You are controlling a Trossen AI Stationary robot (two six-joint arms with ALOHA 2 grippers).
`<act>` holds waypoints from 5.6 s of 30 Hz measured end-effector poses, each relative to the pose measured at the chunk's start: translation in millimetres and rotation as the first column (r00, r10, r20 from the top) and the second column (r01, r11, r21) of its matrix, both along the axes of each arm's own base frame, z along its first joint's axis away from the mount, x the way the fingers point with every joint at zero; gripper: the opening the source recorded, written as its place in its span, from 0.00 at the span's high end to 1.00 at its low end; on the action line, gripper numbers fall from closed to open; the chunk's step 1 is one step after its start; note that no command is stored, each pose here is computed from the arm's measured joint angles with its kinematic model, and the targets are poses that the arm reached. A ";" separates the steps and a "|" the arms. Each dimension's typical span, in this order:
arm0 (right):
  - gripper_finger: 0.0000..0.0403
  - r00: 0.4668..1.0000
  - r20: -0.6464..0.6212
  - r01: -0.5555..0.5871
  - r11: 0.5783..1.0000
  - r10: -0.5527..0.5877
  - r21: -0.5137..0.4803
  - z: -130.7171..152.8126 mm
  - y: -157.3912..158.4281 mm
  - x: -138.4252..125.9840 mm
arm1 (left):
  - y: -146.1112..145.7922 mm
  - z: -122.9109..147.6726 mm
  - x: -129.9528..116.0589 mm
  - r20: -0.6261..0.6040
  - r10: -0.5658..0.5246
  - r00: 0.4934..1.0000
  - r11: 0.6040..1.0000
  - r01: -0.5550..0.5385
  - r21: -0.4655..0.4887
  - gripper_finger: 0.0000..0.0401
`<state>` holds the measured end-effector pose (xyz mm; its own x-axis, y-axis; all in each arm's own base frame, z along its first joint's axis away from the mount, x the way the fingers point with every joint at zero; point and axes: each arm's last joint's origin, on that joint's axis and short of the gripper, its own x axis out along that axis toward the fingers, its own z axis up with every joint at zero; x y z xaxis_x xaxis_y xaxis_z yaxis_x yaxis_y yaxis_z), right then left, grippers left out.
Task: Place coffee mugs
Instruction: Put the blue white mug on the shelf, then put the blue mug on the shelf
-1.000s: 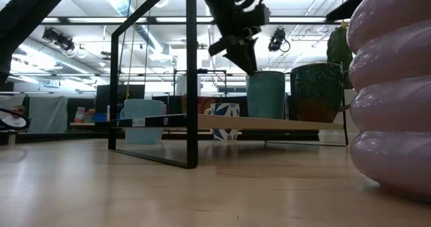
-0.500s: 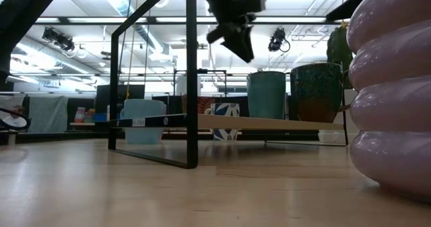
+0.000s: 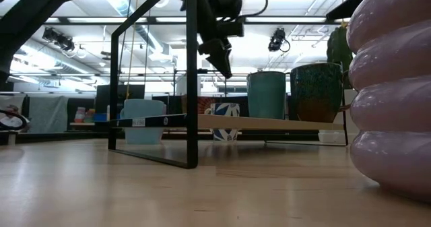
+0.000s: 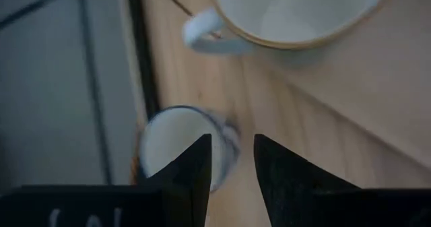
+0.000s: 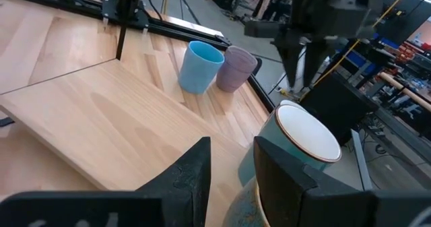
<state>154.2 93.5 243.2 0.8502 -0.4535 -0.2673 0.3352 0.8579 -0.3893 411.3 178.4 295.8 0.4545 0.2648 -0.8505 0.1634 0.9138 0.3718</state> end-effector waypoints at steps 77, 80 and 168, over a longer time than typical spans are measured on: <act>0.71 1.000 0.010 -0.019 1.000 0.019 -0.003 1.7 2.9 -0.1 | -126.9 -9.1 16.8 -0.191 -0.322 0.927 0.947 0.314 -0.073 0.96; 0.71 1.000 0.010 -0.021 1.000 0.021 -0.003 1.9 3.0 0.0 | -123.0 -12.1 17.4 -0.217 -0.299 0.929 0.954 0.298 -0.038 0.96; 0.71 0.999 0.006 -0.041 0.999 0.041 0.015 1.4 4.1 -0.2 | -67.0 -53.6 -66.7 -0.480 0.522 0.705 0.763 -0.638 -0.106 0.78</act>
